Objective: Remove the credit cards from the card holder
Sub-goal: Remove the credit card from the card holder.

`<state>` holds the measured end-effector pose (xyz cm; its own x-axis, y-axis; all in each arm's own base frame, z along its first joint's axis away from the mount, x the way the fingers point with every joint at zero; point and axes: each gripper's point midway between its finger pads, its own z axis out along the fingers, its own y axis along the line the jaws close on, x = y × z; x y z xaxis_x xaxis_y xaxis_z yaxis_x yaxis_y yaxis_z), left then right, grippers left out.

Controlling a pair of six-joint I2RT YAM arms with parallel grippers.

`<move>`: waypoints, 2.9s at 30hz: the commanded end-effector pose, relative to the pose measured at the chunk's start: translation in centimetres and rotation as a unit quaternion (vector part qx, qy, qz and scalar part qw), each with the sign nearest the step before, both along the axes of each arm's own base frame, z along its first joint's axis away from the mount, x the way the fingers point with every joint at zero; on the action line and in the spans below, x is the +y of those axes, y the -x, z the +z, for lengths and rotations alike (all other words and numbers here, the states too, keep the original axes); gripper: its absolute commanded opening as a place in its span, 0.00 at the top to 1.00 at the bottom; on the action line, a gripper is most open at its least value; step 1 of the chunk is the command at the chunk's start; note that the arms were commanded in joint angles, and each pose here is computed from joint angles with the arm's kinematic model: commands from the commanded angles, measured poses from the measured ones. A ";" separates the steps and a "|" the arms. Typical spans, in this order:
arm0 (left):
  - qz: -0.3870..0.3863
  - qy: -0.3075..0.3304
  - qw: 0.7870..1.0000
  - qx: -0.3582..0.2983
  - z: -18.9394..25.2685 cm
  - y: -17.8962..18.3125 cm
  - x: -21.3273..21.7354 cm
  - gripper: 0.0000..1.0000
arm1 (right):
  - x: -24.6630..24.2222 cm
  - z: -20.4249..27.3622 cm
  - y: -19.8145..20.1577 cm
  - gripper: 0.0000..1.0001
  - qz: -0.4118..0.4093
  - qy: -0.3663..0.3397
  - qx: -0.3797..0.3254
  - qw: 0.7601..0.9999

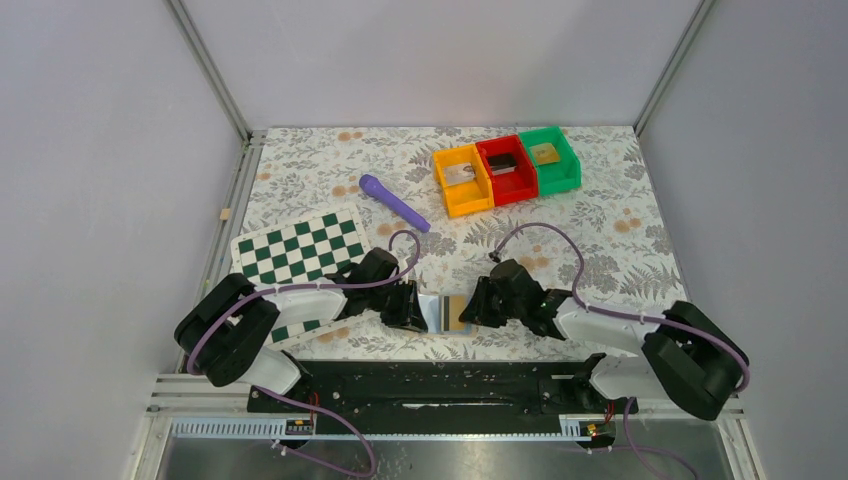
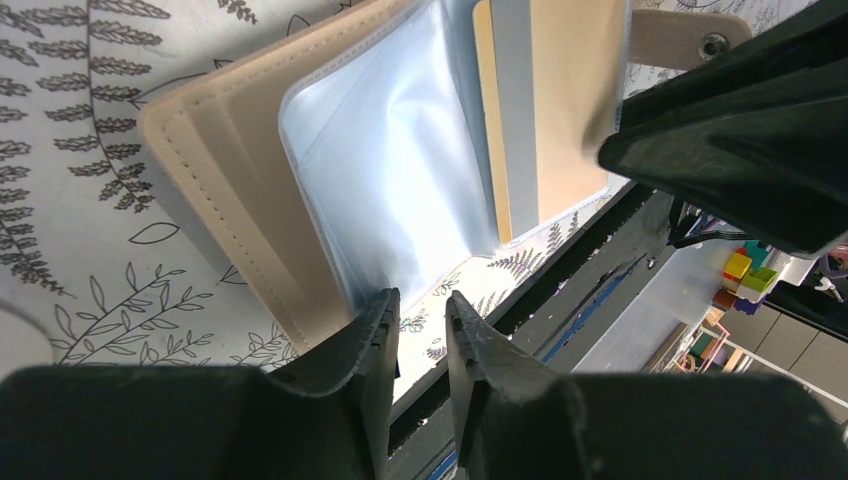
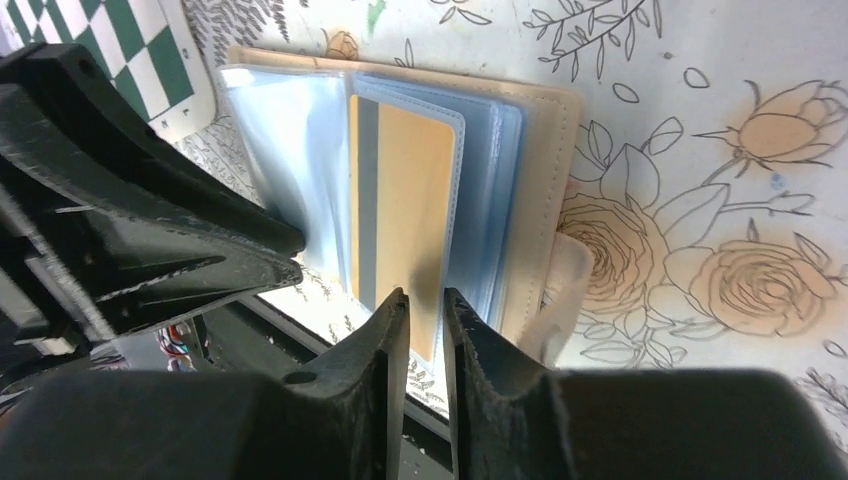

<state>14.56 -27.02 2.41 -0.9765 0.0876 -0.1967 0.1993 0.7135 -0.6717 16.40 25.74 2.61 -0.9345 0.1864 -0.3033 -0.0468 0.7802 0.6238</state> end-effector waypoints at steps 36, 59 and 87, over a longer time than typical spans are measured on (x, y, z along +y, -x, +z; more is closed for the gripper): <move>0.042 0.060 0.995 -0.072 2.6 -5.1 -3.9 0.60 | -0.2 -1.3 -1.3 0.73 -0.018 0.028 -0.018 0.999; 0.038 0.120 0.989 -0.083 4.2 -4.6 -4.8 0.59 | -0.4 0.5 -1.1 0.73 -0.018 0.006 -0.037 0.999; 0.041 0.099 0.992 -0.059 -0.1 -3.6 -4.0 0.61 | -1.1 -2.2 -0.2 0.76 -0.020 0.017 -0.017 1.000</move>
<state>18.76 -31.21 3.12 -0.9489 -0.0598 -0.3098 0.2173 0.5881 -0.7791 17.43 25.39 2.09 -0.9035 0.2310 -0.3611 -0.0534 0.7752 0.6295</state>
